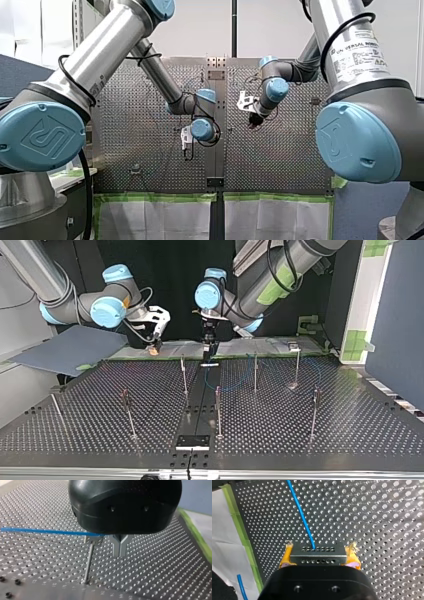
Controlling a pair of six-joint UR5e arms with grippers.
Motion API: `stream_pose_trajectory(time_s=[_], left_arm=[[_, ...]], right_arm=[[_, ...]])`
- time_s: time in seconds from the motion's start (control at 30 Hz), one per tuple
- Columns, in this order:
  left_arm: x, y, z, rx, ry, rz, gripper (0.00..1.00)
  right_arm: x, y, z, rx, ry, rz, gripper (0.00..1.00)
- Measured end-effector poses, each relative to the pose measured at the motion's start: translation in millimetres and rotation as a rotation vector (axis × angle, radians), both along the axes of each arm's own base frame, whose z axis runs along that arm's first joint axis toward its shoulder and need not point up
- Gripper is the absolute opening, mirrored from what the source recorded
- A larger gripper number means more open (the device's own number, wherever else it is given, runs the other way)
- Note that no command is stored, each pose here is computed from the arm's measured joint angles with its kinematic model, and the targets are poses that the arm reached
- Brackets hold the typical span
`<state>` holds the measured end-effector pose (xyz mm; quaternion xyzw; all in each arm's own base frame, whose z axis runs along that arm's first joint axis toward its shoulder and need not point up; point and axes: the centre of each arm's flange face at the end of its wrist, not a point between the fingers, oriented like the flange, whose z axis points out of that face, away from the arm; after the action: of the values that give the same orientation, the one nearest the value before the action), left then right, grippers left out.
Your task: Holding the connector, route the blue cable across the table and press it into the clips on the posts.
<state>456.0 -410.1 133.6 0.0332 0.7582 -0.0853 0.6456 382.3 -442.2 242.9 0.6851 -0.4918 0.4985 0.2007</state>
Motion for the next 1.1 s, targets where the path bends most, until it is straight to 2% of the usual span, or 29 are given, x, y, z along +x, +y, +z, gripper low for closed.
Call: stream_pose_trajectory(time_s=[0.13,0.23,0.43,0.73,1.1], left_arm=[[-9.0,3.9,-11,-0.006,0.016,-0.018,0.0],[-8.1,3.6,-11,-0.018,0.015,-0.026,0.0],[4.4,-2.4,-9,-0.036,0.011,-0.043,0.0],[23.7,-13.5,-24,-0.047,0.041,-0.056,0.0],[58.9,-17.5,2,-0.081,-0.008,-0.035,0.0]], right_arm=[[-0.9,-6.7,-9,-0.004,-0.009,-0.01,0.0],[-1.2,-10.1,-17,0.0,-0.008,-0.014,0.0],[-2.9,-17.3,-34,0.009,-0.005,-0.022,0.0],[-12.2,-33.7,-37,-0.023,-0.03,-0.05,0.0],[-26.1,-49.5,-46,-0.03,-0.038,-0.078,0.0]])
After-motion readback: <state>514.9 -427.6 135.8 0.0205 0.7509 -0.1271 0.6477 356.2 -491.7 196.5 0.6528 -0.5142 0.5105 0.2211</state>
